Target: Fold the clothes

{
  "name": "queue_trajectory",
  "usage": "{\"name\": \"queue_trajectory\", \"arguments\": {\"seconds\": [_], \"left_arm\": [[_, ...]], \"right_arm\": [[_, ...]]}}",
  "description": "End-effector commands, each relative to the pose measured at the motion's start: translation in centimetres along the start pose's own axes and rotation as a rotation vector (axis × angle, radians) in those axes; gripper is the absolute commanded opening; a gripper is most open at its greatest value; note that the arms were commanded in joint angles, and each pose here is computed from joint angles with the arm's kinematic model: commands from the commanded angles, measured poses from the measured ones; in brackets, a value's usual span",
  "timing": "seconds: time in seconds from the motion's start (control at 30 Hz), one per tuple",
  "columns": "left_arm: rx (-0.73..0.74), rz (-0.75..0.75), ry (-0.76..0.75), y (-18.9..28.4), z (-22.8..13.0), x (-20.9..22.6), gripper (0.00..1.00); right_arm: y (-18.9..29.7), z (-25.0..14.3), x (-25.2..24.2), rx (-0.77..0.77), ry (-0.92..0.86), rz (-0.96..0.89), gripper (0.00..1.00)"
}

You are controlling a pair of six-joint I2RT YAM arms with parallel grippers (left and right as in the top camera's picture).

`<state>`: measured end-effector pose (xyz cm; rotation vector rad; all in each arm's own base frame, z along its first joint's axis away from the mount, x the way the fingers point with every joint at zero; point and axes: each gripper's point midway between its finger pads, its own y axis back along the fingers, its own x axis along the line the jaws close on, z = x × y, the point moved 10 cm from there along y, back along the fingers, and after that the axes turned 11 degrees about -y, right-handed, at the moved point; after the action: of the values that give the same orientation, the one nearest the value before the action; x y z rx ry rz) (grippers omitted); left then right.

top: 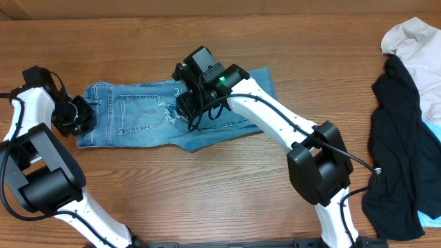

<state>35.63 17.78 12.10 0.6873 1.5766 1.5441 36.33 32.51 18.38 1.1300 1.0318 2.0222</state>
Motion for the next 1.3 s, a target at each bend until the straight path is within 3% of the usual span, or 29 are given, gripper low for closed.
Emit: {"name": "queue_trajectory", "arguments": {"seconds": [0.0,0.23,0.33,0.43,0.53,0.8,0.9,1.03,1.13,1.23,1.27], "left_arm": [[-0.029,-0.001,-0.02,1.1,0.4,0.0,0.36],[-0.067,-0.012,-0.065,4.7,1.4,-0.8,0.49],[-0.095,0.049,-0.066,7.0,1.8,-0.8,0.58],[-0.104,0.106,-0.058,7.7,1.8,-0.5,0.73],[-0.094,0.124,-0.052,7.1,1.8,-0.2,0.79],[-0.197,-0.126,-0.198,6.4,3.4,-2.1,0.8],[-0.23,-0.154,-0.225,6.5,3.8,-2.6,0.73],[-0.238,-0.182,-0.289,6.2,3.8,-4.4,0.32],[-0.236,-0.187,-0.359,5.9,3.5,-6.3,0.14],[-0.245,-0.123,-0.402,5.5,3.3,-7.8,0.21],[-0.248,-0.099,-0.411,5.4,3.3,-8.2,0.29]], "right_arm": [[2.7,0.8,-2.3,-0.055,-0.051,-0.151,0.53],[4.8,-0.1,-7.9,0.028,-0.188,-0.263,0.56],[5.6,-0.1,-9.8,0.037,-0.235,-0.281,0.56],[6.0,-0.2,-10.7,0.04,-0.258,-0.289,0.55],[6.1,-0.2,-10.9,0.039,-0.263,-0.29,0.56],[6.0,-0.2,-10.8,0.043,-0.262,-0.287,0.56],[6.0,-0.2,-10.8,0.044,-0.263,-0.287,0.56],[5.8,-0.3,-10.9,0.048,-0.264,-0.288,0.56],[5.5,-0.3,-11.0,0.055,-0.265,-0.289,0.56],[5.4,-0.4,-11.0,0.058,-0.265,-0.289,0.56],[5.4,-0.4,-11.0,0.058,-0.265,-0.289,0.55]]}}
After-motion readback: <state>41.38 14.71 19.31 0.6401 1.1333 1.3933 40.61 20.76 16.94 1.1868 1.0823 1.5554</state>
